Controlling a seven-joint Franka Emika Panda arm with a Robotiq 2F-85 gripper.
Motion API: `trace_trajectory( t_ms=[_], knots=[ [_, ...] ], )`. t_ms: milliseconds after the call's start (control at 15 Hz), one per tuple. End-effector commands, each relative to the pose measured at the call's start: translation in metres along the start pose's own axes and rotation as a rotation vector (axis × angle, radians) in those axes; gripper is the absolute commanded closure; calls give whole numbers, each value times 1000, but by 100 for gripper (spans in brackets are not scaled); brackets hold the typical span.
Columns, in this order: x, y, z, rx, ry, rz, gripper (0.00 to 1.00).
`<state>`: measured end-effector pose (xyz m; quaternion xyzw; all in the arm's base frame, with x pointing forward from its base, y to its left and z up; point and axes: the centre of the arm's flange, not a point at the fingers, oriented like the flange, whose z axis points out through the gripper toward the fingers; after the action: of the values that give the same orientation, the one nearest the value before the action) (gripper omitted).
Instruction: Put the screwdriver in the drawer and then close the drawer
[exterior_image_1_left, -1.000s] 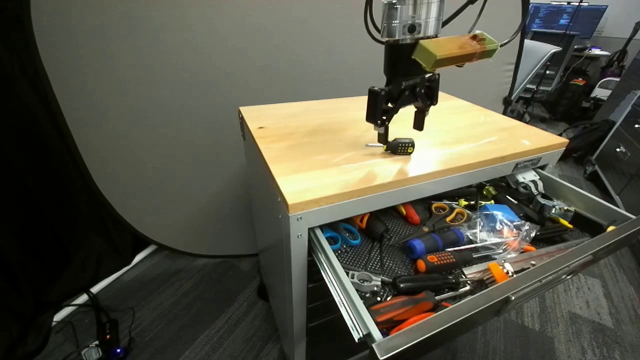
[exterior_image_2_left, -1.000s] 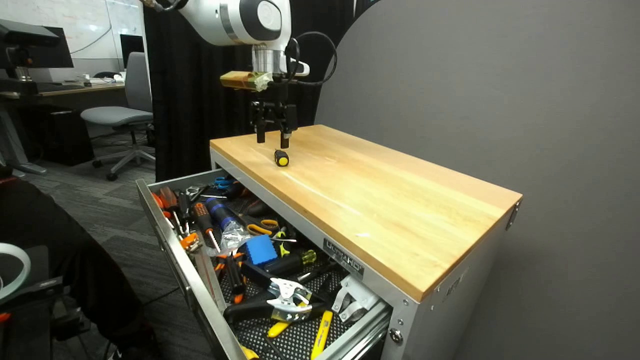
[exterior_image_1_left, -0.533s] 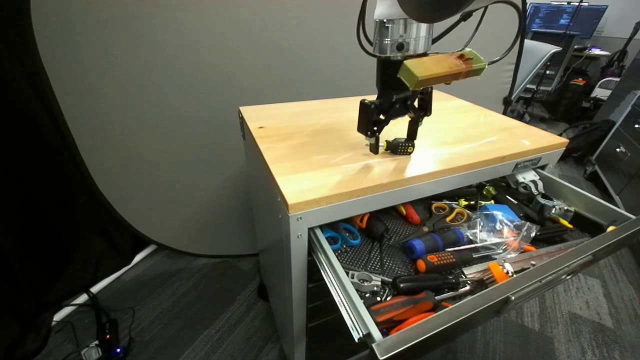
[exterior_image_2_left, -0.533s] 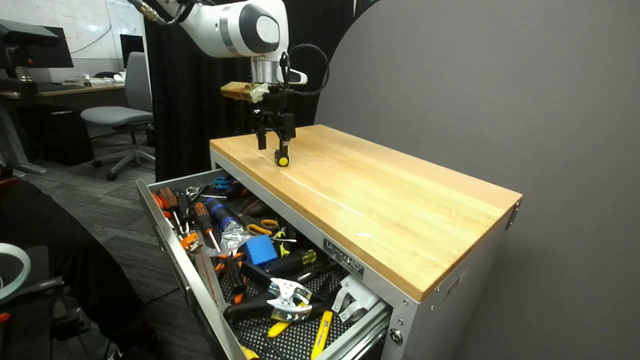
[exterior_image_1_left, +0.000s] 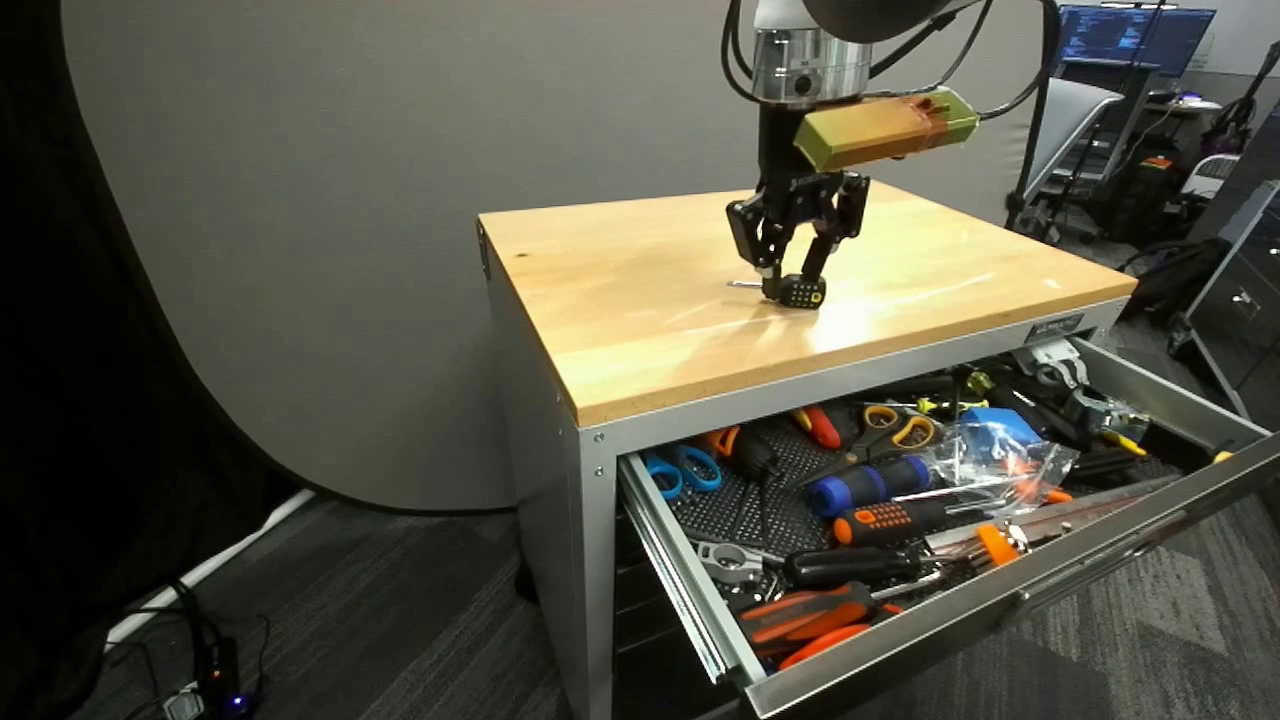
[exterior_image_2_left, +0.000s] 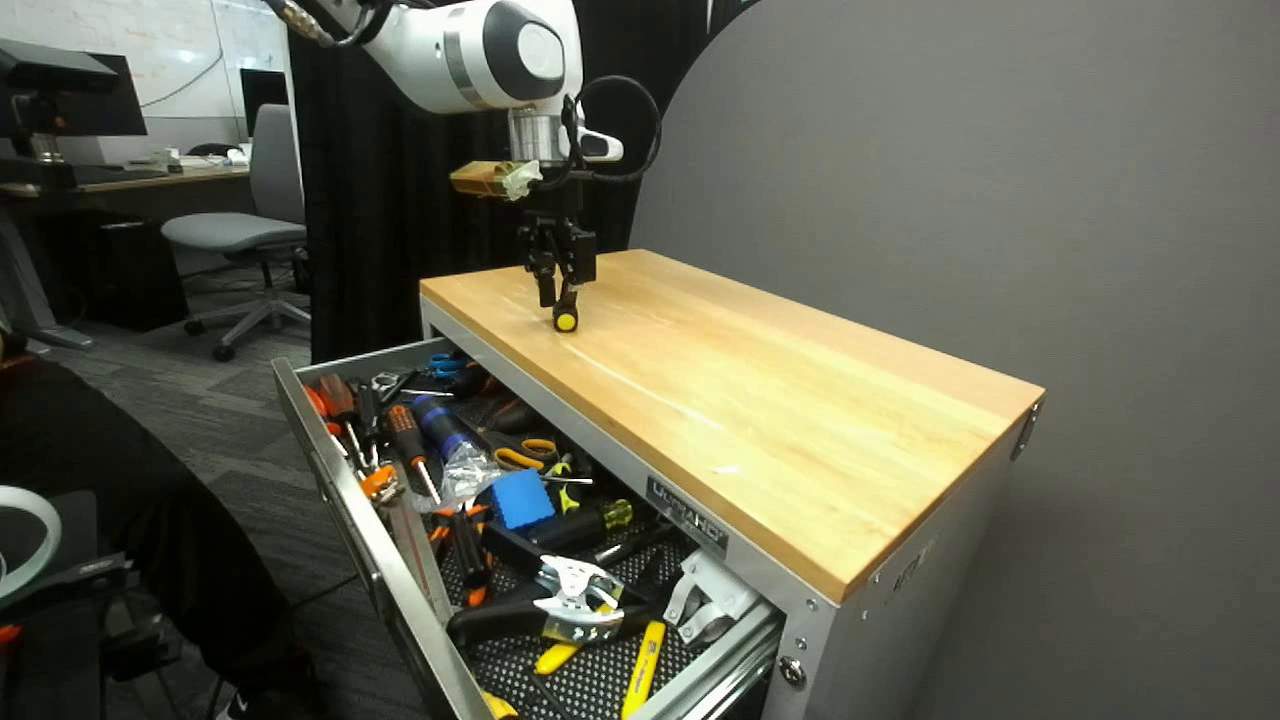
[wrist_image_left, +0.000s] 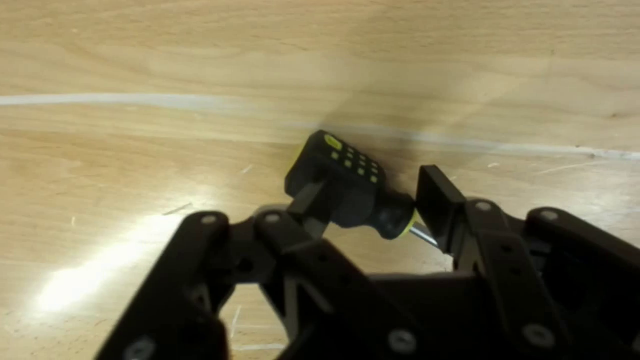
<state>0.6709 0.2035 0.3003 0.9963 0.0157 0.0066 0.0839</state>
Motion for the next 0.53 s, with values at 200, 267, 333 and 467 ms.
trace_trajectory(
  t_ms=[200, 267, 333, 467],
  knots=[
    [3, -16, 1, -3, 54, 20, 4],
    [1, -18, 1, -8, 63, 19, 0],
    [-1, -20, 0, -13, 74, 19, 0],
    [-3, -24, -3, -27, 104, 22, 0]
  ],
)
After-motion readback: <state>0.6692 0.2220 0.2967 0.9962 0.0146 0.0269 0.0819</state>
